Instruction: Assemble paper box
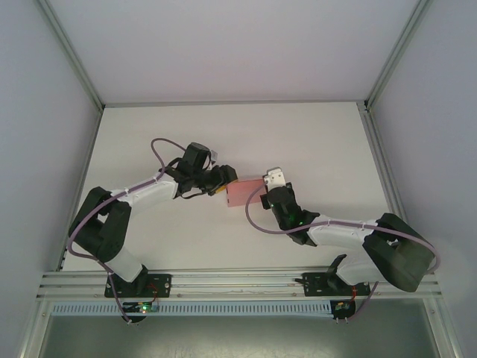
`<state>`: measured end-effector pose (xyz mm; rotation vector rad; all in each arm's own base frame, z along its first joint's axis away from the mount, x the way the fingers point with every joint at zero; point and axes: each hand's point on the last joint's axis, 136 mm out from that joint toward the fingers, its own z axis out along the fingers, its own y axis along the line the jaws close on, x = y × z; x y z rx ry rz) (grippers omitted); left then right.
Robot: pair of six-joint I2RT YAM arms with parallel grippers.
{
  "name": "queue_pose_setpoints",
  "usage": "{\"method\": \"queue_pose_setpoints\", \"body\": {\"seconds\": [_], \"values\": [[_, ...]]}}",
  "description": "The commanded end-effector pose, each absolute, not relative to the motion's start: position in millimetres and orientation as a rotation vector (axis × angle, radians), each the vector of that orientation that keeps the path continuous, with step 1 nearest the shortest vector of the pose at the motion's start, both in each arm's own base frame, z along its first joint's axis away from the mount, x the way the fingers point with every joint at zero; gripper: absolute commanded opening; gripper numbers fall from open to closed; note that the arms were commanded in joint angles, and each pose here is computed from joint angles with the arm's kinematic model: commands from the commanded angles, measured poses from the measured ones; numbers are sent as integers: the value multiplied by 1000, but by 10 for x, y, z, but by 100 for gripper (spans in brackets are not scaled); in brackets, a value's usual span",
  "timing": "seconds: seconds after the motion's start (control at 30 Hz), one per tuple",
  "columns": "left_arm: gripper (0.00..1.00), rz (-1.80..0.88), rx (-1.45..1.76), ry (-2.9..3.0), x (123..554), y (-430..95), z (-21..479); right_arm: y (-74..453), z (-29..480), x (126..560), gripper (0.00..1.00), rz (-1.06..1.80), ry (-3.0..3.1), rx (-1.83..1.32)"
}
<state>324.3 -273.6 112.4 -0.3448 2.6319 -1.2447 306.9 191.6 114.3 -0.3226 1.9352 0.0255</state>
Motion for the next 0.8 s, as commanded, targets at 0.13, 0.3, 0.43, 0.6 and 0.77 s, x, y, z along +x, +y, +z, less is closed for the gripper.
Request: {"method": "queue_pose_setpoints", "body": {"seconds": [0.13, 0.3, 0.43, 0.6, 0.77], "values": [[53, -1107, -355, 2833, 2916, -2608, 449, 1955, 738, 2687, 9, 112, 2076, -510], [43, -915, -243, 2888, 2808, -2532, 261, 2045, 858, 2577, 31, 255, 2046, -561], [43, -884, -197, 2883, 2777, -2554, 187, 2015, 783, 2517, 46, 340, 2073, -575], [38, -852, -183, 2859, 2728, -2521, 163, 2024, 851, 2432, 58, 439, 2077, -624], [38, -804, -129, 2851, 2678, -2525, 94, 2095, 895, 2201, 73, 555, 2005, -744]]}}
